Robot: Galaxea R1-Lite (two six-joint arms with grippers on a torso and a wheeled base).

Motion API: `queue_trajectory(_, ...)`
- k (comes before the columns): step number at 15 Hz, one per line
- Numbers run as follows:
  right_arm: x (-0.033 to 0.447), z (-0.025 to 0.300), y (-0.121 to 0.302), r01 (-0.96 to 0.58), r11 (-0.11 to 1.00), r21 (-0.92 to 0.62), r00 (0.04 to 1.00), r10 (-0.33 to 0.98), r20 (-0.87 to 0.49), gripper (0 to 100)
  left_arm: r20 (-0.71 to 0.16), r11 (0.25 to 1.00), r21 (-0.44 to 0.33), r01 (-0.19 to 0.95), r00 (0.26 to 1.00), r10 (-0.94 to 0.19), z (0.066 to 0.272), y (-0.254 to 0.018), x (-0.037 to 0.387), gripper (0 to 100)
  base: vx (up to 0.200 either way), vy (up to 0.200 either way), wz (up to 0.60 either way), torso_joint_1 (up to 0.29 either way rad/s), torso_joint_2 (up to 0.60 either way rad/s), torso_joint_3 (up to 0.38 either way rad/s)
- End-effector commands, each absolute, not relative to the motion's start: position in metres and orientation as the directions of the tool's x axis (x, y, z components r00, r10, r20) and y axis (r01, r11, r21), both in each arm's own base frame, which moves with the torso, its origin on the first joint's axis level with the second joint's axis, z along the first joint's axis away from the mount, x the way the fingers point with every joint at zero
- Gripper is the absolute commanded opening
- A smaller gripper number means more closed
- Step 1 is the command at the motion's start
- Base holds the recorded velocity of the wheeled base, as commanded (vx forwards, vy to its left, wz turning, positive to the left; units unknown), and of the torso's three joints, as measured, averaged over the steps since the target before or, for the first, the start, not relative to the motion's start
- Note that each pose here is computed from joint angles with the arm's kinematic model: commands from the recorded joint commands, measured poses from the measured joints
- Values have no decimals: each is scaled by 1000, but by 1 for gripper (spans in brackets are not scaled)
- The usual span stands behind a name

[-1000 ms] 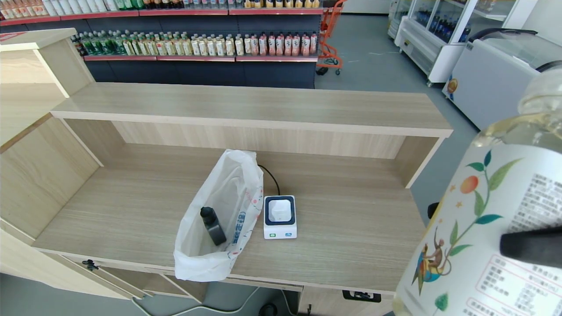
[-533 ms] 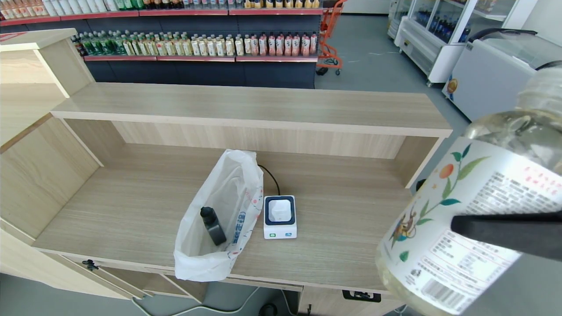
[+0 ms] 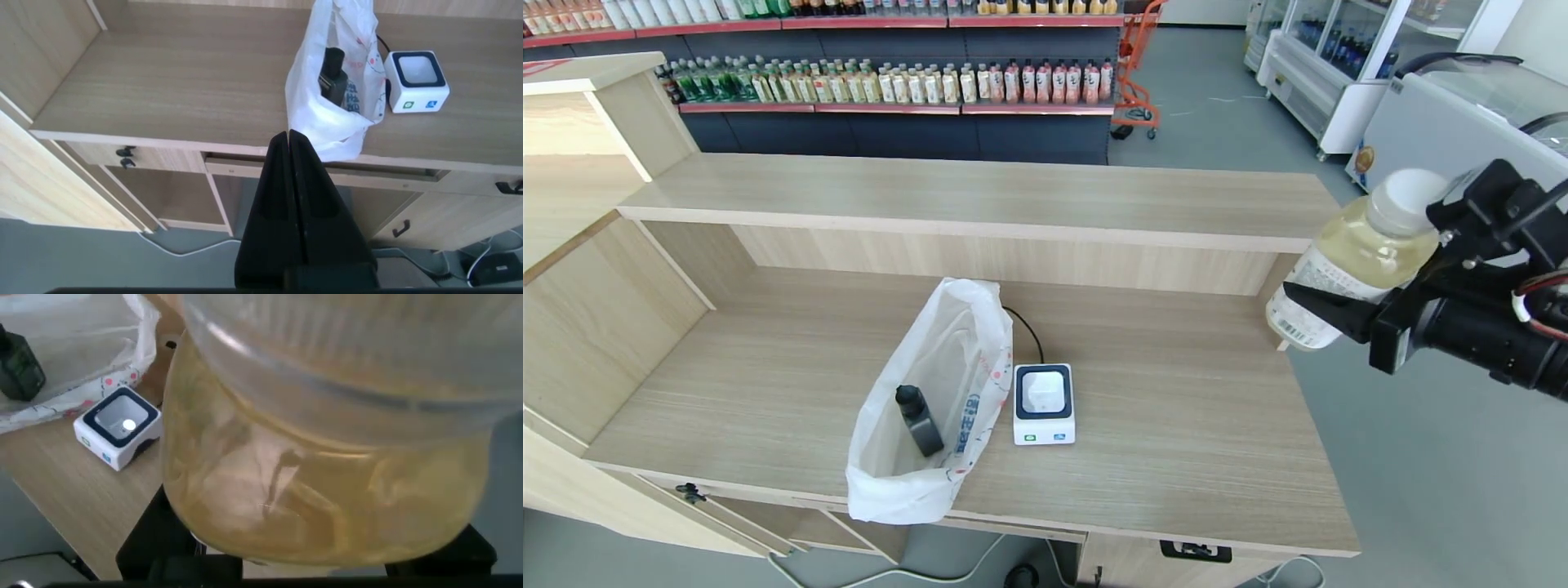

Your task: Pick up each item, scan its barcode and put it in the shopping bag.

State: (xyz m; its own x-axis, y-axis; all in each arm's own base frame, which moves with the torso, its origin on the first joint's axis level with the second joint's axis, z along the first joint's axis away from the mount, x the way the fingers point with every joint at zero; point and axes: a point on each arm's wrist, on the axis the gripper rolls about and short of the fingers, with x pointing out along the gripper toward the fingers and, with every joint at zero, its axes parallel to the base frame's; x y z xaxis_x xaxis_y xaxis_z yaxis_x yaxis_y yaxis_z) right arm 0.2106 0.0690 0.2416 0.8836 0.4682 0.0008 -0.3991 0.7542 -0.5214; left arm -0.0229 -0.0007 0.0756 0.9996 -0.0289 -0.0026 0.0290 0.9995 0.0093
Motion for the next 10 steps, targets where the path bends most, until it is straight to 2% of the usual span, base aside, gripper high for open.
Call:
queue_trajectory(1,225,214,72,-405,711,-575,887,457,-59,0,-5,1000,11,29,1000,-29,75,-1,-23,0,0,0,0,0,0,0)
queue_trajectory(3,226,201,73,-367,677,-638,889,458,-26,0,-3,1000,11,29,1000,-29,76,-1,-23,0,0,0,0,0,0,0)
queue_trajectory(8,228,183,75,-374,639,-672,876,481,-30,0,-2,999,31,32,999,-32,76,-1,-23,0,0,0,0,0,0,0)
queue_trajectory(10,233,182,79,-386,620,-684,859,511,-21,0,-3,999,15,31,1000,-31,75,-1,-23,0,0,200,0,0,5,-2)
